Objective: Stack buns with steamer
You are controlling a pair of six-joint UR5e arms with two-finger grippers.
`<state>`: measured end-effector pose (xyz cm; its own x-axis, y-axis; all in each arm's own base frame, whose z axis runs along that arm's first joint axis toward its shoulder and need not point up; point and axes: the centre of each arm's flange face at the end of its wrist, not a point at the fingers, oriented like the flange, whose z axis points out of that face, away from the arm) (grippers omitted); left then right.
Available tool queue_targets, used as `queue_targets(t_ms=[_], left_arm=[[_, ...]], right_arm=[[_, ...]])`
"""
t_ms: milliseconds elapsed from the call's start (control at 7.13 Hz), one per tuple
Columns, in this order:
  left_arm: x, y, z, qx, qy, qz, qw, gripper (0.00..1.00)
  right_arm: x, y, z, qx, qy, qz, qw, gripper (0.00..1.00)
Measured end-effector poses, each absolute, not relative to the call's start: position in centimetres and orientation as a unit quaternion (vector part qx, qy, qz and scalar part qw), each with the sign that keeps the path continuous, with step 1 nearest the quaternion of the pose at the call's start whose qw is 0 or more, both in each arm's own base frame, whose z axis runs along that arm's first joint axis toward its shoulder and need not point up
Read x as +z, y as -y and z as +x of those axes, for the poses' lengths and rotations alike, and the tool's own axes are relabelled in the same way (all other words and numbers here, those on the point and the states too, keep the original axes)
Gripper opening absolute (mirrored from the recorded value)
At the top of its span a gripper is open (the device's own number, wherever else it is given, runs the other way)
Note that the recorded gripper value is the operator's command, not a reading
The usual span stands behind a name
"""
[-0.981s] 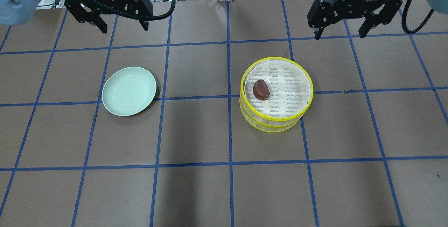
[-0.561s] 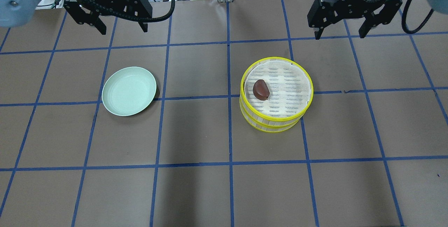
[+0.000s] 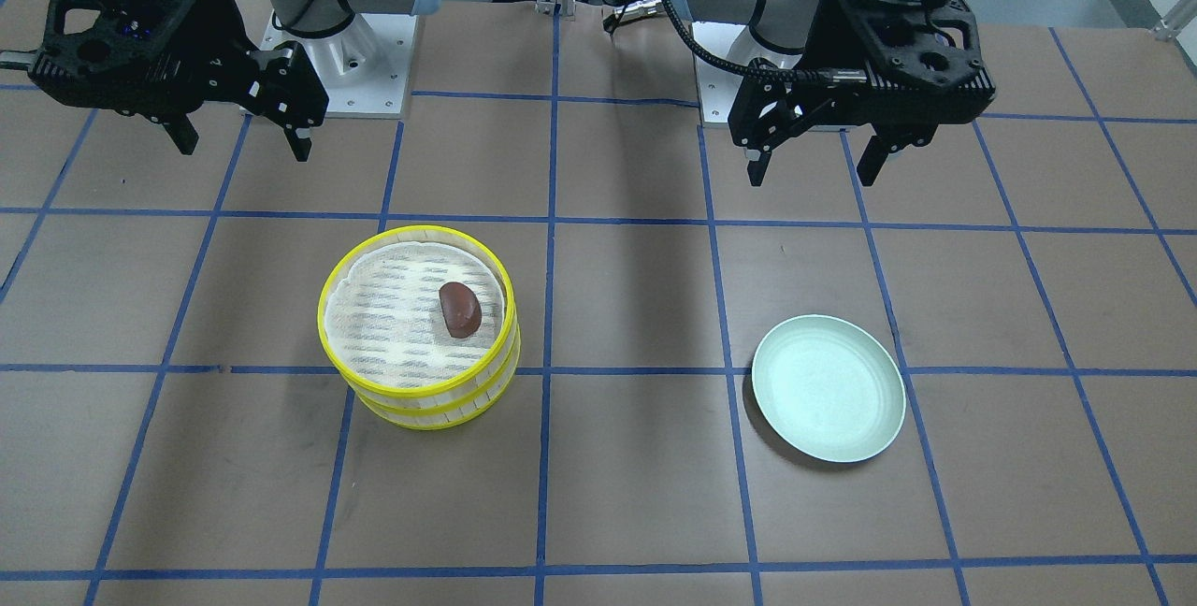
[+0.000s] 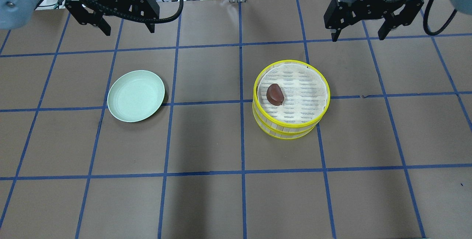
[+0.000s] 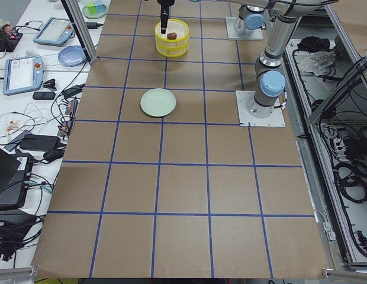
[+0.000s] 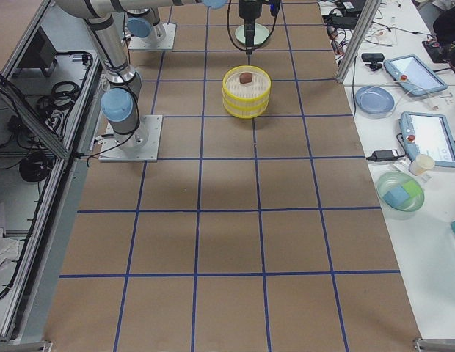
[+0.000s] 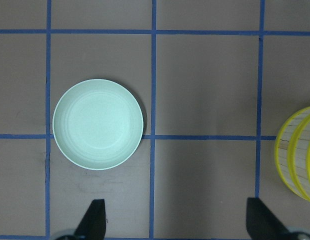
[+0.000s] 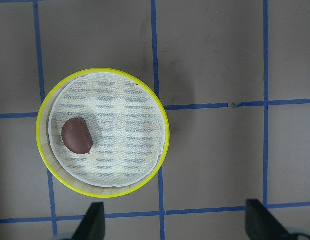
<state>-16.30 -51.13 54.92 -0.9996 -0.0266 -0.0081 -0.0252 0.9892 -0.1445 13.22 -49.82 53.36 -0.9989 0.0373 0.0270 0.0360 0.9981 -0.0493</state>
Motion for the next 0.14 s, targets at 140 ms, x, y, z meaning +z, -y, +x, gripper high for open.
queue_targets(t_ms=[140], left_arm=[[55.08,50.97,-16.29,-0.074,-0.997,-0.013,0.005,1.0]], right_arm=[[53.35,49.82,13.22,0.024,0.999,-0.018,0.014,1.0]])
